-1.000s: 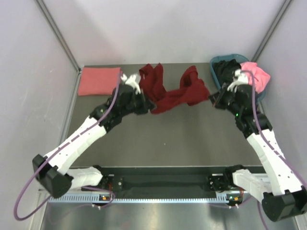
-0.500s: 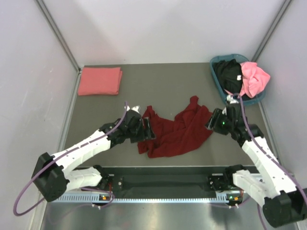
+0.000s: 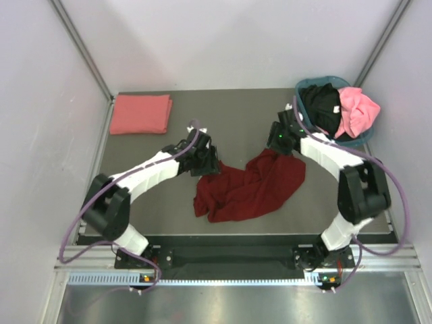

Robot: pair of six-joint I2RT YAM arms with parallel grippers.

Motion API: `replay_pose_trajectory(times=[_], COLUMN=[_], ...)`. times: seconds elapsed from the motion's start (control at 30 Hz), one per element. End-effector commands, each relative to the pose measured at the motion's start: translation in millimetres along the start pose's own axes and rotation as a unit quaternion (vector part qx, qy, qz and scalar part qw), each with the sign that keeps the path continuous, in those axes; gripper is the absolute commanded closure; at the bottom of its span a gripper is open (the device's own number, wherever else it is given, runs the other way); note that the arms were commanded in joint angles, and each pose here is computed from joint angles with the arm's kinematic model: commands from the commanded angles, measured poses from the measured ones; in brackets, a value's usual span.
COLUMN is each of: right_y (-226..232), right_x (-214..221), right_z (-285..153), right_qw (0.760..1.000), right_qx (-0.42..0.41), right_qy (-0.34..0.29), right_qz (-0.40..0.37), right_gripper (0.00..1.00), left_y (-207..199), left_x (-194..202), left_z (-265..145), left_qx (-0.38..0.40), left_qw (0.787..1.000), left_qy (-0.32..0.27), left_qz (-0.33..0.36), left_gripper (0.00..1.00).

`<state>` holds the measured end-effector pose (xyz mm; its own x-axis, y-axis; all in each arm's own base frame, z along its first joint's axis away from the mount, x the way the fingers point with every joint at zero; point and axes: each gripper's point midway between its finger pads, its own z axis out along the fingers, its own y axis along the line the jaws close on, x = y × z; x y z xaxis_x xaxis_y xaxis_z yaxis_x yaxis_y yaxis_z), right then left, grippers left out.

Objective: Fold and stack the t-shirts
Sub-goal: Flatten the tshirt out

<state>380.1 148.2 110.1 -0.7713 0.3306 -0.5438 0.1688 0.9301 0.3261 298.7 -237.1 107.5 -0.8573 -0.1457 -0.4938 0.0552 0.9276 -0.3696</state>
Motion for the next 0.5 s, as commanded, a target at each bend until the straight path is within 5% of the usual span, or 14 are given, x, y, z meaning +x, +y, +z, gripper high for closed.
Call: replay_pose_trajectory(times=[0.0,0.17,0.27,0.37,0.4,0.47], right_y=[17.8,13.1,8.4,10.2,10.7,17.2], right_x=[-12.9,-12.0,-12.4,-19.7,-26.0,-45.0], right_z=[32.3,66.4,79.0,78.3,75.0,59.7], right_qw=[1.0,0.999,0.999,0.999,0.999,0.997], right_qx=[0.002,0.016,0.027,0.019,0.015,0.005], right_qy=[-0.016,-0.022,-0.023,-0.04,-0.046,-0.071], right_qz=[0.02,0.026,0.02,0.017,0.017,0.009], right_gripper=[0.49,0.49,0.55,0.82,0.95,1.0], left_y=[-14.8,-16.6,-17.0,-18.0,-15.7,-13.7], left_x=[5.0,7.4,-5.9,-20.8,-24.3,-38.2], left_z=[18.9,42.3,38.5,23.6,18.6,0.2], left_qx=[0.031,0.03,0.016,0.005,-0.004,-0.024], left_qw=[0.998,0.998,0.999,0.999,0.999,0.999], left_qy=[0.036,0.053,0.038,0.021,0.018,0.003], left_qz=[0.028,0.027,0.025,0.028,0.028,0.028], left_gripper=[0.38,0.47,0.71,1.0,1.0,1.0])
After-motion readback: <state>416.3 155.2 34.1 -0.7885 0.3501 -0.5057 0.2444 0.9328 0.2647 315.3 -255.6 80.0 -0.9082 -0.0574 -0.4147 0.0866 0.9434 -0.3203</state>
